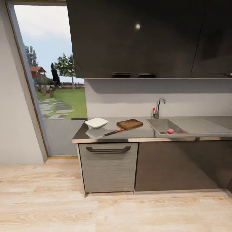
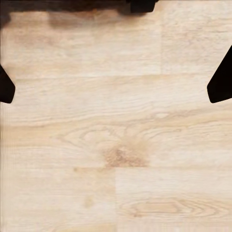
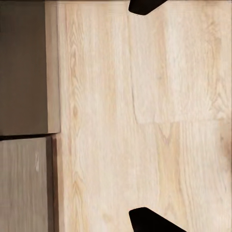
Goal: In the kitchen, take the Vidalia onion out of the sink, dice it on the chopping board with the paring knife, put the diced onion into the bowl on the countertop, then place both the paring knife and the chopping board into the sink.
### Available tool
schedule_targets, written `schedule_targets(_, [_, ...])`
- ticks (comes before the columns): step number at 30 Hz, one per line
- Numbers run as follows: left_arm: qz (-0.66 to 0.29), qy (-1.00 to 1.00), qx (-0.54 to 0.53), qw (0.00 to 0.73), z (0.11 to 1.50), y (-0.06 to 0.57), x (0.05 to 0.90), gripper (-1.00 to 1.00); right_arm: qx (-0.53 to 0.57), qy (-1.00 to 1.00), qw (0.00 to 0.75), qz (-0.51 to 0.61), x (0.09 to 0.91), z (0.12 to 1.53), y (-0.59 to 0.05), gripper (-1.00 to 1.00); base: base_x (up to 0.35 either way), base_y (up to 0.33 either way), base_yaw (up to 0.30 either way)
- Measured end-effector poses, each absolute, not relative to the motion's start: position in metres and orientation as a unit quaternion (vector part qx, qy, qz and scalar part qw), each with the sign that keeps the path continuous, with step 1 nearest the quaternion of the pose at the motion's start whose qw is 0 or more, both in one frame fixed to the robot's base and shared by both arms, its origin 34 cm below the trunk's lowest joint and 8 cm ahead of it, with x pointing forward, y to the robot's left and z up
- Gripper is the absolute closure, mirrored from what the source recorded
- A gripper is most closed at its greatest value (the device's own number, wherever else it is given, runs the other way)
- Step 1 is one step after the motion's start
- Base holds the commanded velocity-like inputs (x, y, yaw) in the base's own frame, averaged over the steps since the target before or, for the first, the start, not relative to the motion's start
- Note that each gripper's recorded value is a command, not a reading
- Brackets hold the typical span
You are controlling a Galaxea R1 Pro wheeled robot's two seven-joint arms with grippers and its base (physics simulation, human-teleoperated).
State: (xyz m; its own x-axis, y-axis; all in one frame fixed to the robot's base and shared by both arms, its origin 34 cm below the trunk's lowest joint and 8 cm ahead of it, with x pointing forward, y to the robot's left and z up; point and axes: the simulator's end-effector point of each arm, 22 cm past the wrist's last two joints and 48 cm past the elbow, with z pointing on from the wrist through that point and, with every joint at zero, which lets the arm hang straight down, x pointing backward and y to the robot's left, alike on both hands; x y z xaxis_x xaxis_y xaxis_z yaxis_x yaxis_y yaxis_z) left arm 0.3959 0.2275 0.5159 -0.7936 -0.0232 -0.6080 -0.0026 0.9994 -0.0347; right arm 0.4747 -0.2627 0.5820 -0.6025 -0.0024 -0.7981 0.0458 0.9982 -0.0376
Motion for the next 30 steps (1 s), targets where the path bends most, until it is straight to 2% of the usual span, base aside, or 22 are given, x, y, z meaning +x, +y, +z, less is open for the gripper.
schedule_targets(18, [-0.015,0.947,-0.006,0.322,0.516,0.228,0.396,-1.00,0.012,0.895,0.446,-0.027,0.475,0.582,-0.263,-1.00,0.233,-0.244,0.000])
schedule_targets(22, [-0.015,0.946,-0.007,0.323,0.516,0.229,0.397,-1.00,0.011,0.895,0.445,-0.028,0.474,0.582,-0.264,-1.00,0.271,-0.106,0.000])
schedule_targets(30, [-0.014,0.946,-0.007,0.323,0.517,0.231,0.398,-1.00,0.011,0.902,0.430,-0.028,0.463,0.570,-0.264,-1.00,0.047,-0.007,0.000])
